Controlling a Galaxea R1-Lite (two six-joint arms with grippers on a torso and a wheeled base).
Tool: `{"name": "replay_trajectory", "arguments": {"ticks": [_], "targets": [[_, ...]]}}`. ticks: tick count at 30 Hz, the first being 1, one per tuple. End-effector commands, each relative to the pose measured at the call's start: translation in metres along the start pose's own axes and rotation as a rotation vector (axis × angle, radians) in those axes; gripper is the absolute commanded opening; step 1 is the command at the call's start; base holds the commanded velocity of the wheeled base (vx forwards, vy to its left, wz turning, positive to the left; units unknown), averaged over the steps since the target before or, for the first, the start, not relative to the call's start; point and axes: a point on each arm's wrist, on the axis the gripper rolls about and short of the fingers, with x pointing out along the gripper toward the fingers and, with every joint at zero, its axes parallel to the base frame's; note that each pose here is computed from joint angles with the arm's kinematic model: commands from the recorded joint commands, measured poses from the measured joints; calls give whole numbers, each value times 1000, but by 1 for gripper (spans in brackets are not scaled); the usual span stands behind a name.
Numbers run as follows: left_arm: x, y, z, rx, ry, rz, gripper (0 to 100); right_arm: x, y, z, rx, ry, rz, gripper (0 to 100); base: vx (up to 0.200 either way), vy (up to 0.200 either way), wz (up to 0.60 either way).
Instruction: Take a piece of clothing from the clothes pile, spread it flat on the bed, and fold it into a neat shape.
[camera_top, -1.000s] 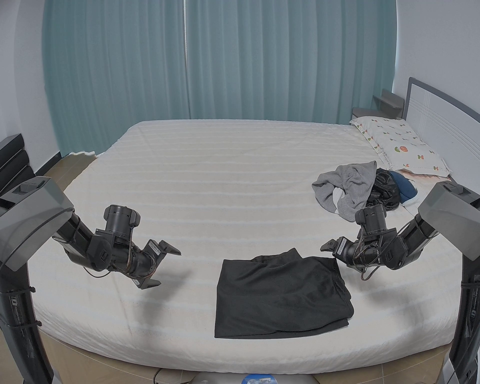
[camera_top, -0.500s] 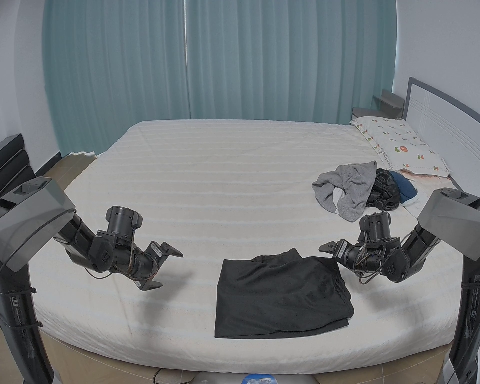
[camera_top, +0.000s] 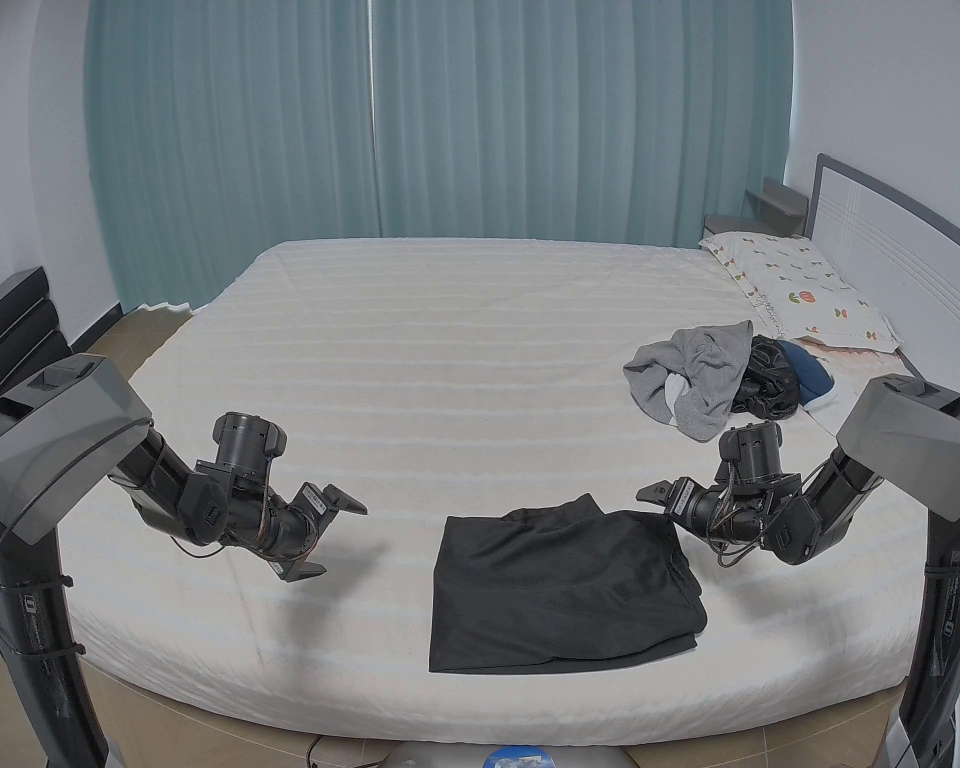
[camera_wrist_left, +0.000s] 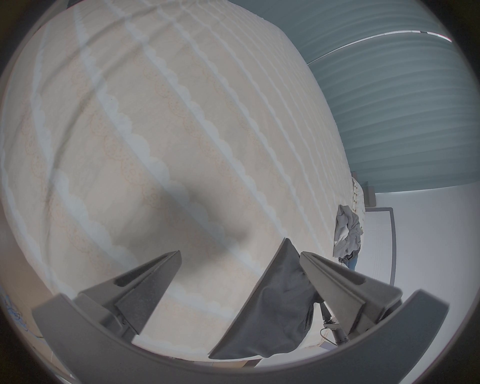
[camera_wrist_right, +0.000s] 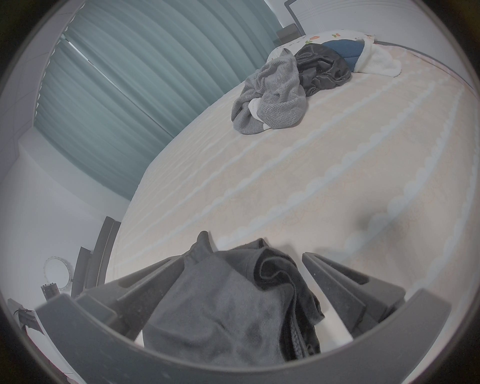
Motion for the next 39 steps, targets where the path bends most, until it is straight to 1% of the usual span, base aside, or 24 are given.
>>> {"name": "replay_trajectory", "arguments": {"ticks": [1,4,13,14,16,22,26,27,28,31,32,34,37,38,39], "targets": [[2,-2,-3,7,7,1,100,-2,4,0,-7,-3,10,100,0,0,0],[2,-4,-4,4,8,-1,100,-3,4,1,-7,-4,11,100,0,0,0],[3,-10,-6,16,12,-14,100,-2,6,0,-10,-6,15,100,0,-200,0],[4,-16,-5,26,4,-30,100,-1,6,1,-11,-7,14,100,0,-200,0],[4,-20,-3,30,-1,-41,100,0,6,1,-11,-9,14,100,0,-200,0],[4,-27,0,38,-13,-62,100,1,9,5,-14,-19,26,100,0,-200,0],[9,-29,-2,50,-8,-64,100,1,10,5,-16,-18,34,100,0,-150,0],[23,-33,-4,71,-35,-46,100,6,15,-4,-28,9,45,100,0,0,0],[26,-34,-5,75,-43,-40,100,7,16,-5,-30,10,47,100,0,0,0],[49,-42,-5,115,-128,-4,100,9,25,-7,-41,10,71,100,0,0,0],[49,-42,-4,116,-131,-2,100,9,26,-8,-42,12,71,100,0,0,0],[65,-42,-3,160,-158,19,100,12,32,-13,-55,24,84,100,0,0,0],[75,-42,0,208,-186,36,100,14,38,-18,-68,30,98,100,0,0,0],[75,-42,0,208,-186,36,100,14,38,-18,-68,30,98,100,0,0,0],[81,-40,3,231,-205,50,100,16,41,-19,-72,33,103,100,0,0,0]]}}
